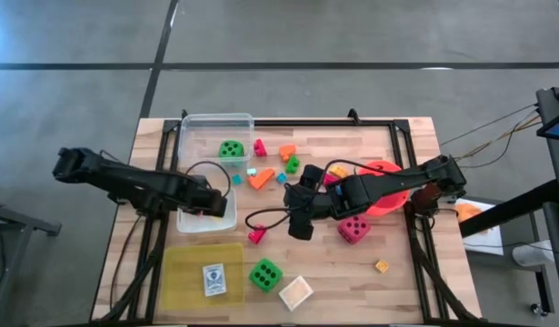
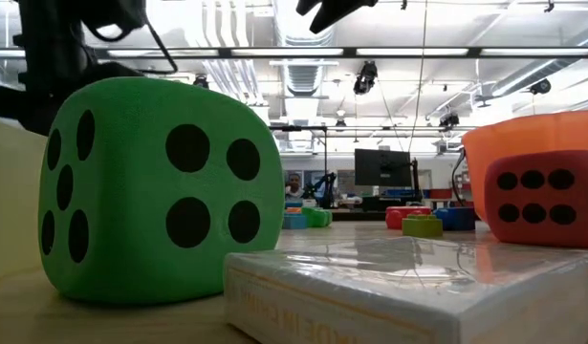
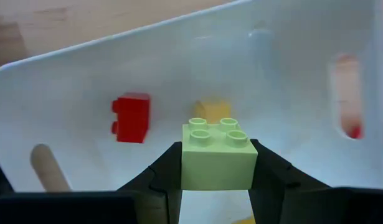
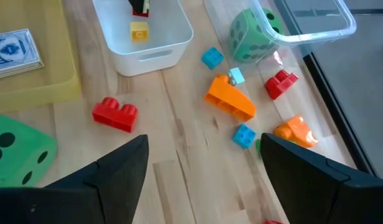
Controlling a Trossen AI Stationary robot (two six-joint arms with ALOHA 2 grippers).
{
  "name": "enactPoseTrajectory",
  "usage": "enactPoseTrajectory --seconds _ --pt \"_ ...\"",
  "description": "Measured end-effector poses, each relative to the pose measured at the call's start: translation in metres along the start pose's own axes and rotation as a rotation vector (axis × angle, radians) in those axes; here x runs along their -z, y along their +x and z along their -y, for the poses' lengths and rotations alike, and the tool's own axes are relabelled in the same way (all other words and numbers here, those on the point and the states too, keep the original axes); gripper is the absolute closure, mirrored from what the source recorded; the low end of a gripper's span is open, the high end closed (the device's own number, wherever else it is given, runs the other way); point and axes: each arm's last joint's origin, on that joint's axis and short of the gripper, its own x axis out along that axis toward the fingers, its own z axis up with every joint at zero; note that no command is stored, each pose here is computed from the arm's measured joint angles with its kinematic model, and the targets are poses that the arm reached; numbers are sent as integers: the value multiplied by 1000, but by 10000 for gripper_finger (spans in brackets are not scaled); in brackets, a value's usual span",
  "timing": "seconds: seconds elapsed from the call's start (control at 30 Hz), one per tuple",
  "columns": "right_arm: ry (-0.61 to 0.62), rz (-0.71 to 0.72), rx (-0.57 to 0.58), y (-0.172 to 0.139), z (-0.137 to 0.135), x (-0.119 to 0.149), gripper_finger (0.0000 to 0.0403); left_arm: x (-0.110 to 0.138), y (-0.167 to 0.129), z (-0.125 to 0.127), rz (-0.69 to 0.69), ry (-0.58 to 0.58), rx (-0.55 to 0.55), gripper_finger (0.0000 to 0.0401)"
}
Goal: Pick & Place Toys
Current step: Put the light green game piece into the white bin
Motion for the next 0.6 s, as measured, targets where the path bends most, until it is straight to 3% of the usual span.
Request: enactPoseTrajectory --seconds 0.1,0.23,0.4,0.6 --pt "0 -1 0 0 0 0 99 1 7 -1 -21 -4 -31 279" --pt "0 0 0 0 0 0 99 5 9 3 -69 120 22 279" --pt "0 -1 -1 0 0 0 99 12 9 4 -142 156 29 279" --pt "-1 -1 -1 0 0 0 99 14 16 -1 -147 69 0 279"
